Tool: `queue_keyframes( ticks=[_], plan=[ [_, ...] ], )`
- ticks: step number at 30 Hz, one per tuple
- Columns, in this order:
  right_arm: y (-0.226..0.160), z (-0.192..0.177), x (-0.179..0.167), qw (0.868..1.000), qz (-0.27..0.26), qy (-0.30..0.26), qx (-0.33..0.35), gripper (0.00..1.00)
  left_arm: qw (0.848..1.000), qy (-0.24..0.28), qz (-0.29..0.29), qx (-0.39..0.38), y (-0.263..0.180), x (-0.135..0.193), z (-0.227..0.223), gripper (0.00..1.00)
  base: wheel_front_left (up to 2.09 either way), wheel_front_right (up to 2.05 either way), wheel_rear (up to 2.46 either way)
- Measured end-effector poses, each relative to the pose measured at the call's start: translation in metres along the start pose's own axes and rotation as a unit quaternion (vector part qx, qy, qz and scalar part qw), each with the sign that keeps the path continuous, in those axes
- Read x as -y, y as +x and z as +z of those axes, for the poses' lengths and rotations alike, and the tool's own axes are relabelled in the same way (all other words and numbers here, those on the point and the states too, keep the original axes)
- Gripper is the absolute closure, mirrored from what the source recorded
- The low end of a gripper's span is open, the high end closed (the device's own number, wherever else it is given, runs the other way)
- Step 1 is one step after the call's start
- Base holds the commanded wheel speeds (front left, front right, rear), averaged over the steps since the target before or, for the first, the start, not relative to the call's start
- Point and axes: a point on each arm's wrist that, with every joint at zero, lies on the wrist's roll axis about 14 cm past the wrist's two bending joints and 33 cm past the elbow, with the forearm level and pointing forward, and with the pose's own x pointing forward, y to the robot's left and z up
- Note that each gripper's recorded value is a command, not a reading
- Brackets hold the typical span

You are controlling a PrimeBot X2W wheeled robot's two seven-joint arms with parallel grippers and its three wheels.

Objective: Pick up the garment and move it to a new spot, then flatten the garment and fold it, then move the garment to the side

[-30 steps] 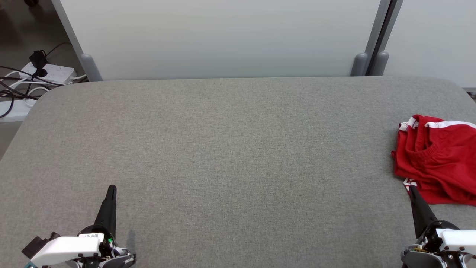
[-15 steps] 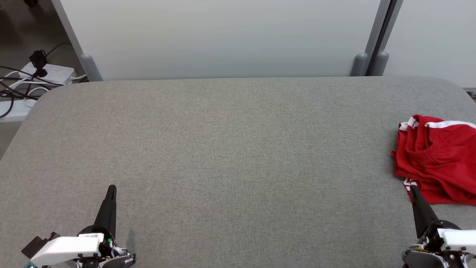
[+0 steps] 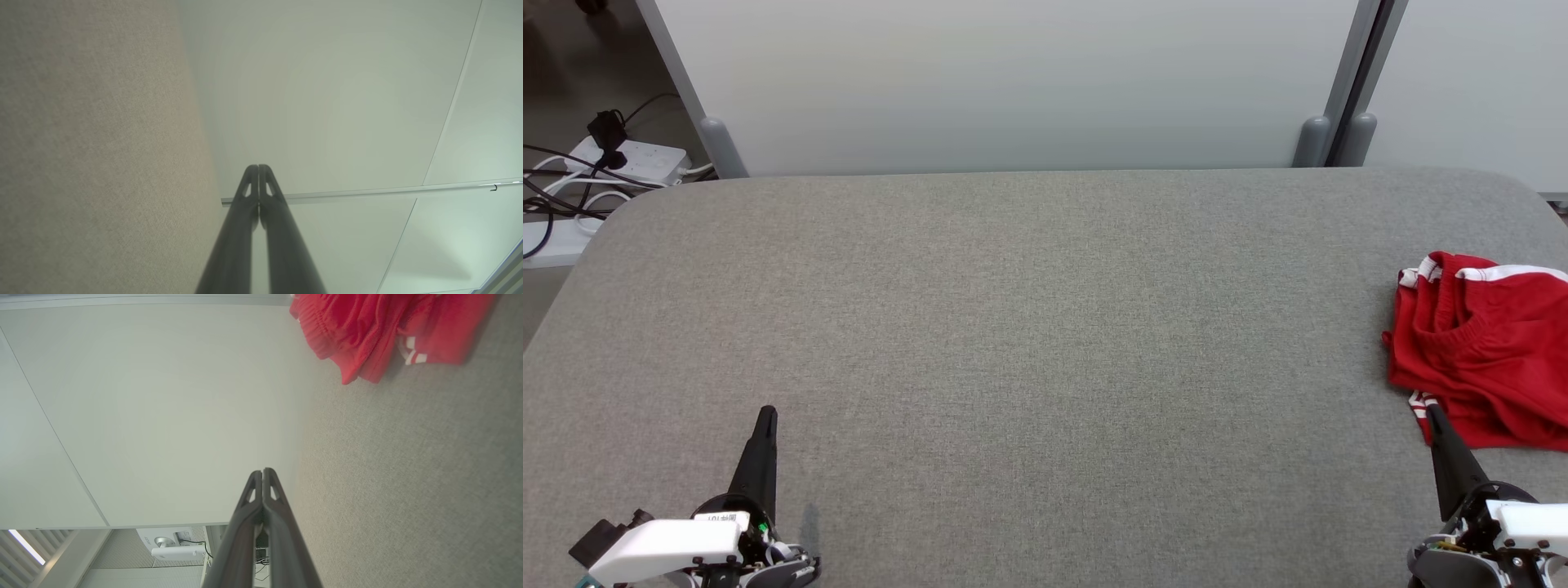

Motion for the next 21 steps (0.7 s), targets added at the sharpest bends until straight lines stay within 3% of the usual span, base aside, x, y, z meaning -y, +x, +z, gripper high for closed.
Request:
queue_keyframes(
  ticks=[21],
  plan=[
    [-0.0001, -0.0001, 0.0003, 1.0, 0.0, 0.001, -0.001, 1.0, 1.0, -0.001, 0.0, -0.001, 0.0, 0.0, -0.0002, 1.0, 0.0, 0.0, 0.0]
  ],
)
